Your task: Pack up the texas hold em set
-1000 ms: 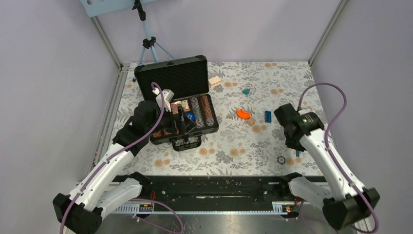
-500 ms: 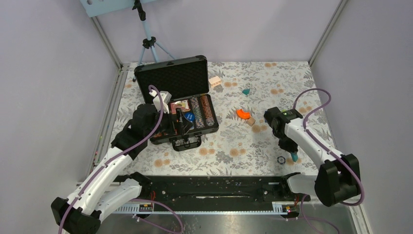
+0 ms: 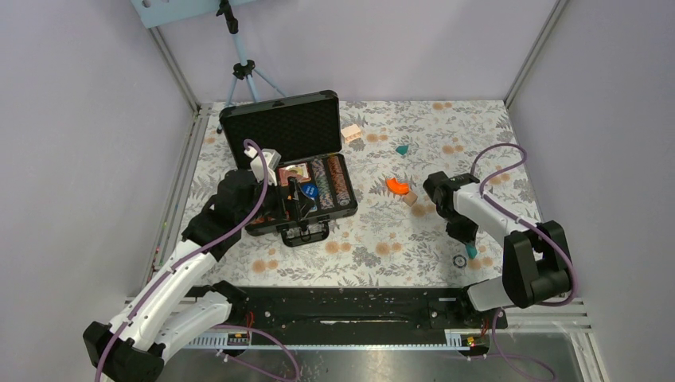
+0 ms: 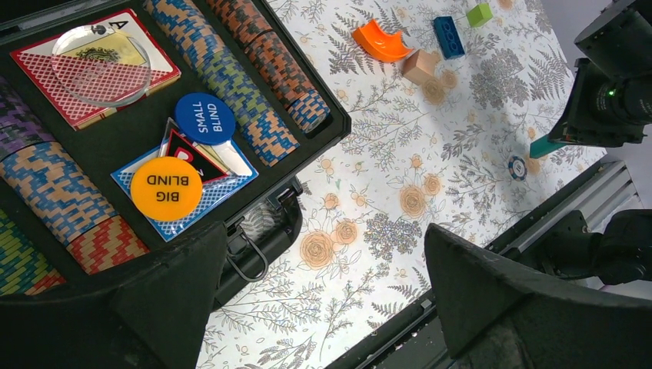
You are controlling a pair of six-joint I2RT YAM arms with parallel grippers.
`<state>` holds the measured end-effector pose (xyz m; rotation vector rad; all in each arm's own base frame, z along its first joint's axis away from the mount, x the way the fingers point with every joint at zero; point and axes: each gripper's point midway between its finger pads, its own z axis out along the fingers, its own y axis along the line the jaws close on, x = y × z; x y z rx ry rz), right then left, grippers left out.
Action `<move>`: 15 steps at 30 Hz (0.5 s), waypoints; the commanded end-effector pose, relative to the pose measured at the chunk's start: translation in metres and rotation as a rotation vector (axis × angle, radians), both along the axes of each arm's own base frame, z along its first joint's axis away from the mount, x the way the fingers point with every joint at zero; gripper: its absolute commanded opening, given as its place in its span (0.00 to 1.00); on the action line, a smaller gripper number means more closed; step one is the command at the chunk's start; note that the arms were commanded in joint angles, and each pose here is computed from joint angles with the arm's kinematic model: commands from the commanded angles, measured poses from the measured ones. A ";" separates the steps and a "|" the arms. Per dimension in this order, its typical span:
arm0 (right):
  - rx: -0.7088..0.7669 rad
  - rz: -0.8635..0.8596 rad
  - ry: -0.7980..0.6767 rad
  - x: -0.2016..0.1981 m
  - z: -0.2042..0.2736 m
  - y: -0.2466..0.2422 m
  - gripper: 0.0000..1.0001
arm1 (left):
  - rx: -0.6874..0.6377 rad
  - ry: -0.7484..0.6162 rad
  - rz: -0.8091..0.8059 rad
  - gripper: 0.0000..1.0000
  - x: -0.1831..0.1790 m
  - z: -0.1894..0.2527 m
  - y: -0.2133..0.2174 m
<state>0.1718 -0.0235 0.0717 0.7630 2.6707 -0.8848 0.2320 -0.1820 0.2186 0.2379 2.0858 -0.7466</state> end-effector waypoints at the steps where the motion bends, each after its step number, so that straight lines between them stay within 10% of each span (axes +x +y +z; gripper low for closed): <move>1: 0.018 -0.025 -0.034 0.009 -0.007 0.004 0.00 | 0.003 -0.043 0.012 0.99 0.005 0.008 0.002; 15: 0.037 -0.028 -0.024 0.003 -0.015 0.006 0.00 | 0.008 -0.044 0.010 0.99 0.005 0.007 0.002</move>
